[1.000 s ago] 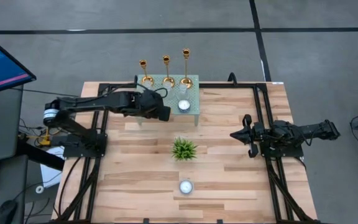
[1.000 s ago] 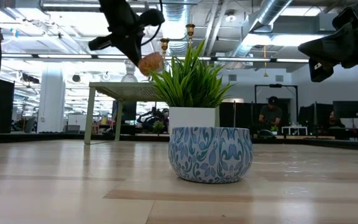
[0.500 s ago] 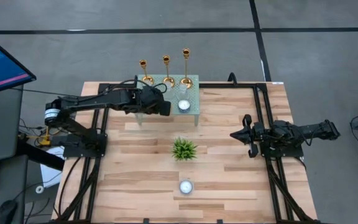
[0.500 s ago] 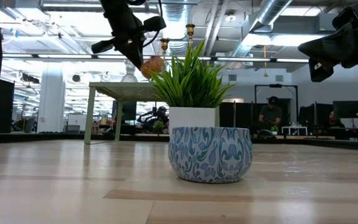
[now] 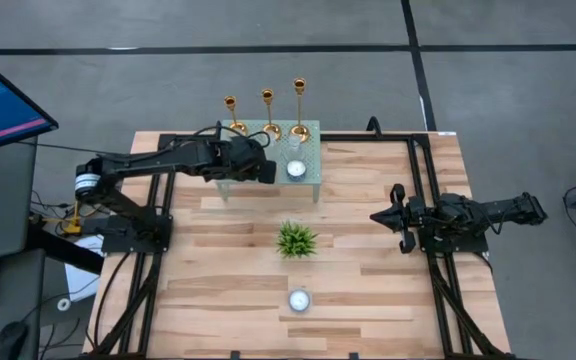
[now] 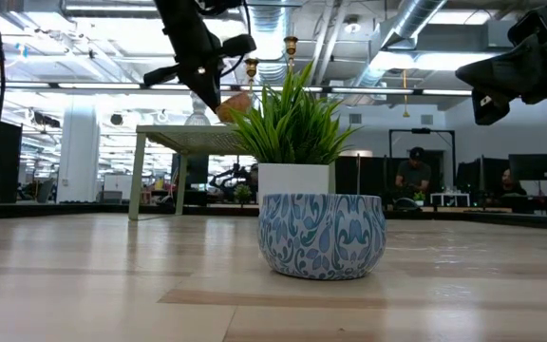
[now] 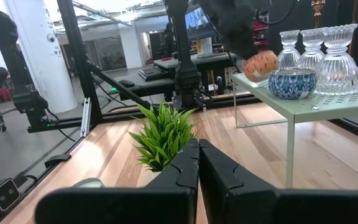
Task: Pick & Place candle stick holders
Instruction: Put the orange scented candle on the shelf aligned with the other scented candle, then put the light blue scented candle on the shelf aligned with the other scented candles
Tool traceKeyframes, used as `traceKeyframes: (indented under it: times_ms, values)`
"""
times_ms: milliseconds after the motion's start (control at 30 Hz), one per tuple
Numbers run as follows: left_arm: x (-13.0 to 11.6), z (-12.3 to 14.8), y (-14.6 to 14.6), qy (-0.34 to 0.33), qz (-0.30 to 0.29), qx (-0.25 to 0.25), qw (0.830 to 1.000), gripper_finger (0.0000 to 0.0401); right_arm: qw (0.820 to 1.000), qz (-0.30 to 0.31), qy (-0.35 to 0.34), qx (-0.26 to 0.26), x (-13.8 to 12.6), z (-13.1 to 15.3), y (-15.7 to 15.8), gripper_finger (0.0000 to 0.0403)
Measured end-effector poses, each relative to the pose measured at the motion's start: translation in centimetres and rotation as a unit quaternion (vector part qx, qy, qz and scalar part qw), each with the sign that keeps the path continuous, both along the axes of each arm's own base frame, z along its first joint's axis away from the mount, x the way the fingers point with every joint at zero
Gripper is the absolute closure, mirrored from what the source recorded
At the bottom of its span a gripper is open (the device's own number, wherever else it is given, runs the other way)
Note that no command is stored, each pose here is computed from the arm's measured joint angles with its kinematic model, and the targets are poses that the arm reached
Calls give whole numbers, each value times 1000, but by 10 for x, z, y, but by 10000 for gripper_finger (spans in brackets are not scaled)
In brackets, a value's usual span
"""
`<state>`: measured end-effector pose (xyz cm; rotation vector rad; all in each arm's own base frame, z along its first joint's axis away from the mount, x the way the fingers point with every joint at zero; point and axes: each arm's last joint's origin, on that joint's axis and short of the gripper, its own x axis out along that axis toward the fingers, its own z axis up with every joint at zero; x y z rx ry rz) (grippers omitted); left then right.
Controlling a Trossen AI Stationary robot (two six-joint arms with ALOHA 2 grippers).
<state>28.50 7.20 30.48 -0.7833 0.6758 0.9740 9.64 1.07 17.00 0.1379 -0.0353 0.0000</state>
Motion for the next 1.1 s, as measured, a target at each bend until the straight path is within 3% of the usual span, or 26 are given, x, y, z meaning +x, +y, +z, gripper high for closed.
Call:
traceKeyframes:
  times_ms: [533,1100]
  values:
    - [3,-3,1,8,1,11,1000,396,1000,0,0,0,0,0,0,403]
    - [5,-1,2,-5,9,26,1000,312,1000,0,0,0,0,0,0,403]
